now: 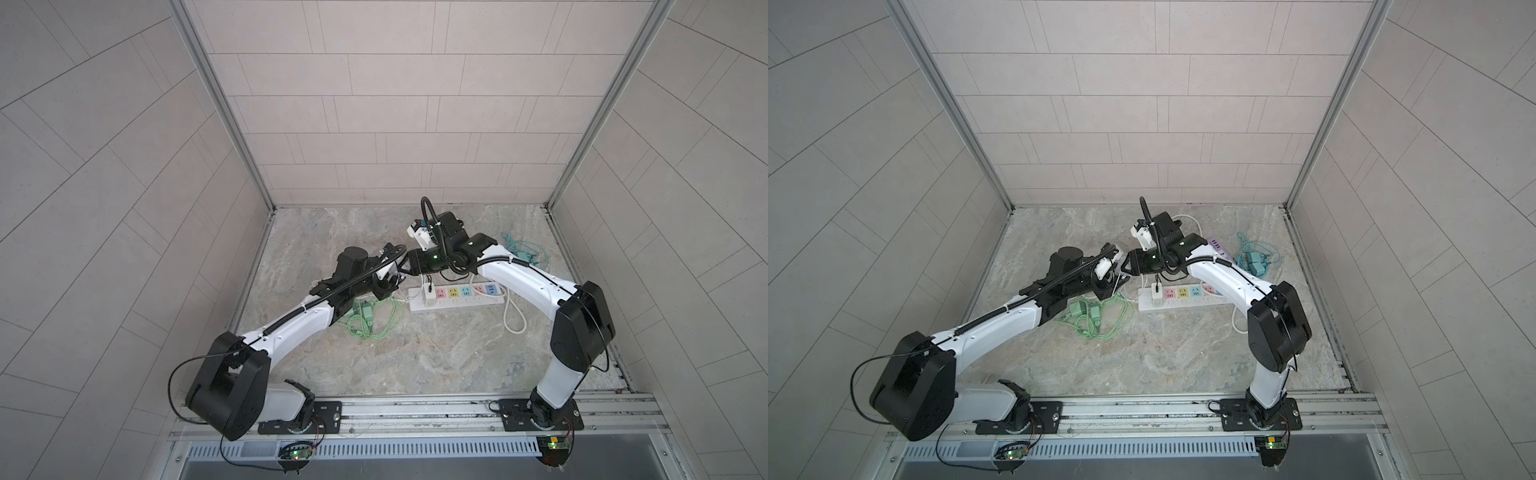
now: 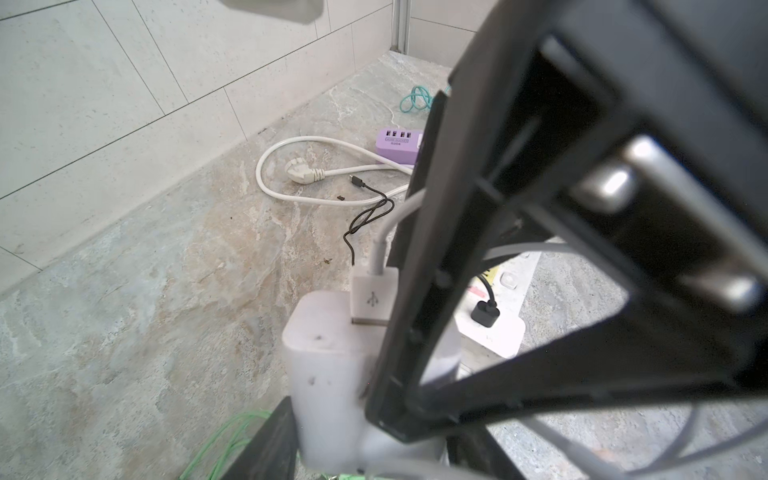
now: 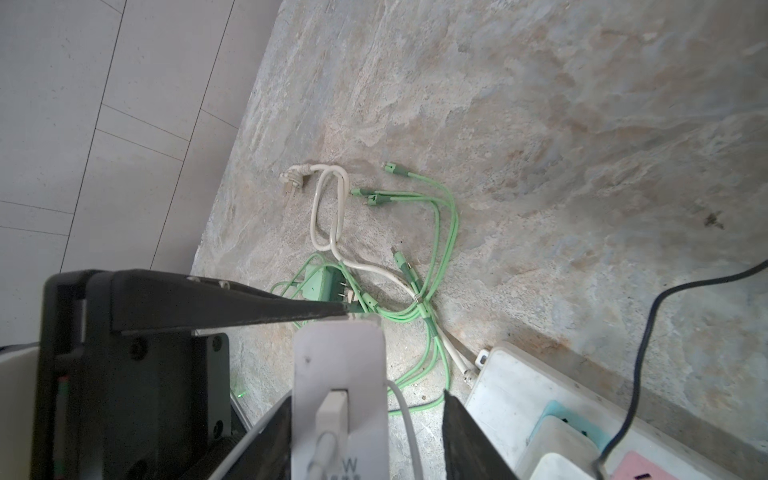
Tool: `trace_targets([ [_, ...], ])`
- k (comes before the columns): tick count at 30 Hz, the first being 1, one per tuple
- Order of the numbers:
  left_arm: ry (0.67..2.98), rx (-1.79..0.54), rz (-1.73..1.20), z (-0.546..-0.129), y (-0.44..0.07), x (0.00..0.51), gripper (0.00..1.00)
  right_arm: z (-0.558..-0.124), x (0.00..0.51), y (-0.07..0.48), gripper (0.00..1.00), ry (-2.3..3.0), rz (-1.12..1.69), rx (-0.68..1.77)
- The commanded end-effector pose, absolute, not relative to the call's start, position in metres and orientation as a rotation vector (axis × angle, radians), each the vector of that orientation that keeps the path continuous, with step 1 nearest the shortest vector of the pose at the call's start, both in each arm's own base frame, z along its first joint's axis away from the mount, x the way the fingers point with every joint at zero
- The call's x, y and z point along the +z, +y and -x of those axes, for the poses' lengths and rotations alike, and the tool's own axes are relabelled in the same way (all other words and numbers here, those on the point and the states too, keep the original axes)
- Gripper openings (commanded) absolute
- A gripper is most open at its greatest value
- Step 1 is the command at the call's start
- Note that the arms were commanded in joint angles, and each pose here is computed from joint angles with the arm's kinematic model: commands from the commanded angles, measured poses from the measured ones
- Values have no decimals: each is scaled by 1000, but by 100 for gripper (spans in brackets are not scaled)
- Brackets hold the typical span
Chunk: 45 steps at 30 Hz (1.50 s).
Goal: Insert the plug
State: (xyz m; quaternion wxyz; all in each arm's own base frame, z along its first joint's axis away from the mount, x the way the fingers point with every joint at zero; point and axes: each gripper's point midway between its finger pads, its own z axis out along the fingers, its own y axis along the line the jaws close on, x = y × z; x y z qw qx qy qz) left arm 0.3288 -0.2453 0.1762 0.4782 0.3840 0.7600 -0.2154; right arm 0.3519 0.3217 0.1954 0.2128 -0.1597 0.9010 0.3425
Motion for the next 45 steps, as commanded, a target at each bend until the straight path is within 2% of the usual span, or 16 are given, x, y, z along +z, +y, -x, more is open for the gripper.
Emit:
trace_targets([
  [1, 1781, -544, -955, -328, -252, 195, 38, -344, 202, 327, 52, 2475, 499, 967],
  [9, 1790, -551, -976, -323, -253, 194, 38, -348, 209, 333, 50, 2444, 517, 973],
  [21, 1791, -540, -965, -325, -252, 197, 39, -342, 209, 339, 24, 2444, 545, 975],
  [25, 1826, -522, -929, -327, -247, 198, 60, -344, 217, 328, 20, 2420, 525, 911],
  [35, 1811, -490, -863, -303, -224, 212, 86, -331, 249, 256, 18, 2340, 413, 554],
  [37, 1809, -456, -816, -303, -216, 217, 100, -323, 251, 242, 18, 2338, 396, 509],
  [45, 1833, -488, -788, -293, -214, 217, 100, -286, 256, 199, 18, 2302, 329, 448],
])
